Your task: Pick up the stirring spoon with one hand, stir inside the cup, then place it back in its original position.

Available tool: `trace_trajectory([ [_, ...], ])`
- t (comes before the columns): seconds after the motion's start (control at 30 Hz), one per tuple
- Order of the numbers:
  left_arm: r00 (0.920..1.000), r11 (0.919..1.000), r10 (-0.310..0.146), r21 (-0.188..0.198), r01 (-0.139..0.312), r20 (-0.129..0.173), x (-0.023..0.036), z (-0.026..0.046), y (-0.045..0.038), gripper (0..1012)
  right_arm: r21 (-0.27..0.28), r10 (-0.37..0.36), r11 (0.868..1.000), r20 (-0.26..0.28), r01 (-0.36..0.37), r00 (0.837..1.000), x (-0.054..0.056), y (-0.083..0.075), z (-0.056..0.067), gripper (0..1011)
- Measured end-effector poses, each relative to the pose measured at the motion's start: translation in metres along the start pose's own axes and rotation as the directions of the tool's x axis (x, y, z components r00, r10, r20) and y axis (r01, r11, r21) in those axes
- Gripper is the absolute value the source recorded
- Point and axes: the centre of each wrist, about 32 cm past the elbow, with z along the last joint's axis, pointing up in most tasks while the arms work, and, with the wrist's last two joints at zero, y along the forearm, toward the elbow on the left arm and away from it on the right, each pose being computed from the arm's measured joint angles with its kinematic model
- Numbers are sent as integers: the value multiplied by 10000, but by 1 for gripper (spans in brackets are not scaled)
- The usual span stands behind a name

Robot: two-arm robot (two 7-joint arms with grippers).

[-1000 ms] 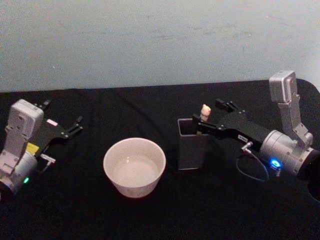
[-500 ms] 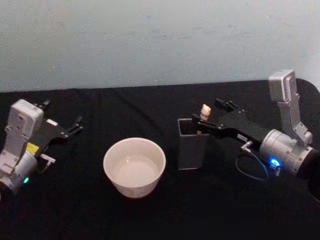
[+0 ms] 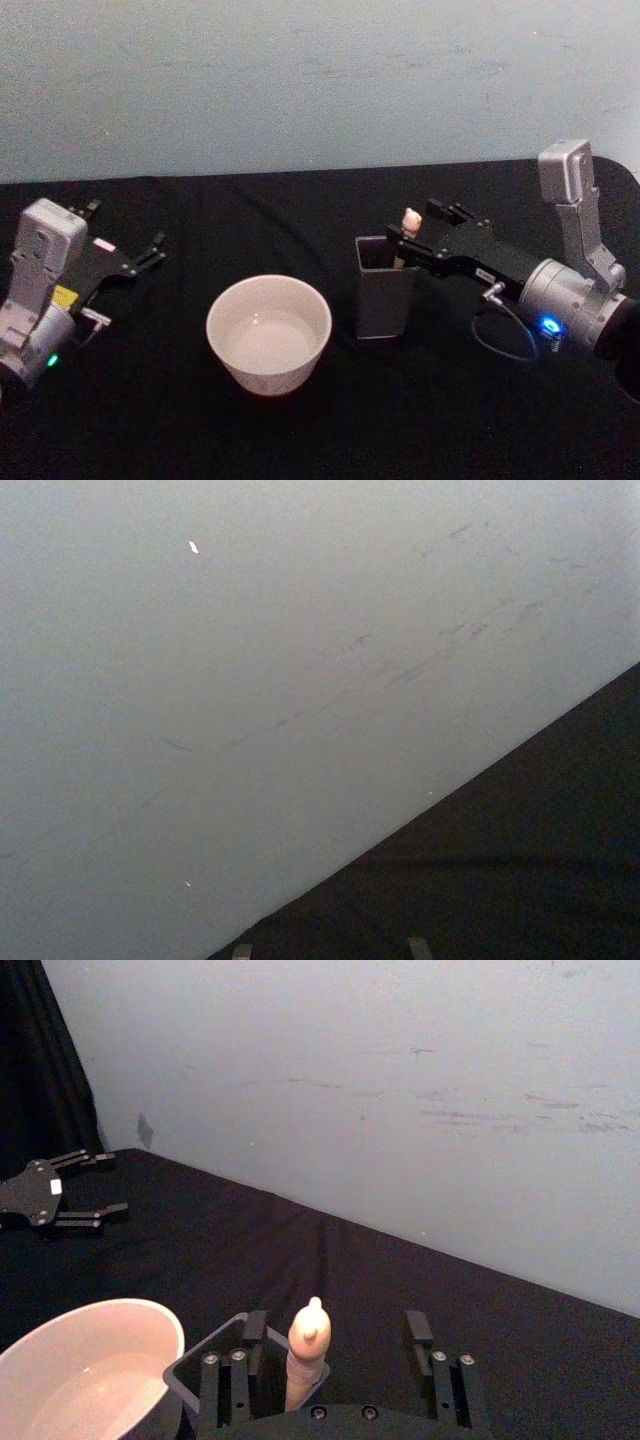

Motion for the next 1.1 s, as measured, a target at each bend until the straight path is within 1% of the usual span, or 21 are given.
trace_trajectory([
  [0.1, 10000, 10000, 0, 0, 0, 0, 0, 0, 0, 1001, 4, 0, 10000, 2, 0, 10000, 0, 0, 0, 788],
  [0.2, 10000, 10000, 0, 0, 0, 0, 0, 0, 0, 1001, 8, 0, 10000, 4, 0, 10000, -1, 0, 1, 715],
  [0.27, 10000, 10000, 0, -1, 0, 0, 0, 0, 0, 1001, 9, -1, 10000, 5, 1, 10000, -1, -1, 1, 634],
  [0.33, 10000, 10000, 1, 0, -1, 0, 0, 0, 0, 1001, 11, 0, 10000, 6, 0, 10000, -1, 0, 1, 594],
  [0.47, 10000, 10000, 0, 0, 0, 0, 0, 0, 0, 1001, 11, -1, 10000, 7, 1, 10000, -1, 0, 1, 471],
  [0.53, 10000, 10000, -1, 0, 1, 0, 0, 0, 0, 1001, 12, 0, 10000, 6, 0, 10000, -1, 0, 1, 367],
  [0.57, 10000, 10000, 0, 0, 0, 0, 0, 0, 0, 1001, 12, 0, 10000, 6, 0, 10000, -1, 0, 1, 357],
  [0.63, 10000, 10000, 0, 0, 0, 0, 0, 0, 0, 1001, 12, -1, 10000, 6, 1, 10000, -1, -1, 1, 268],
  [0.77, 10000, 10000, -1, 0, 1, 0, 0, 0, 0, 1001, 13, 0, 10000, 7, 0, 10000, -1, 0, 1, 222],
  [1.1, 10000, 10000, 0, 0, 0, 0, 0, 0, 0, 1001, 11, 0, 10000, 8, 0, 10000, -1, -1, 1, 221],
])
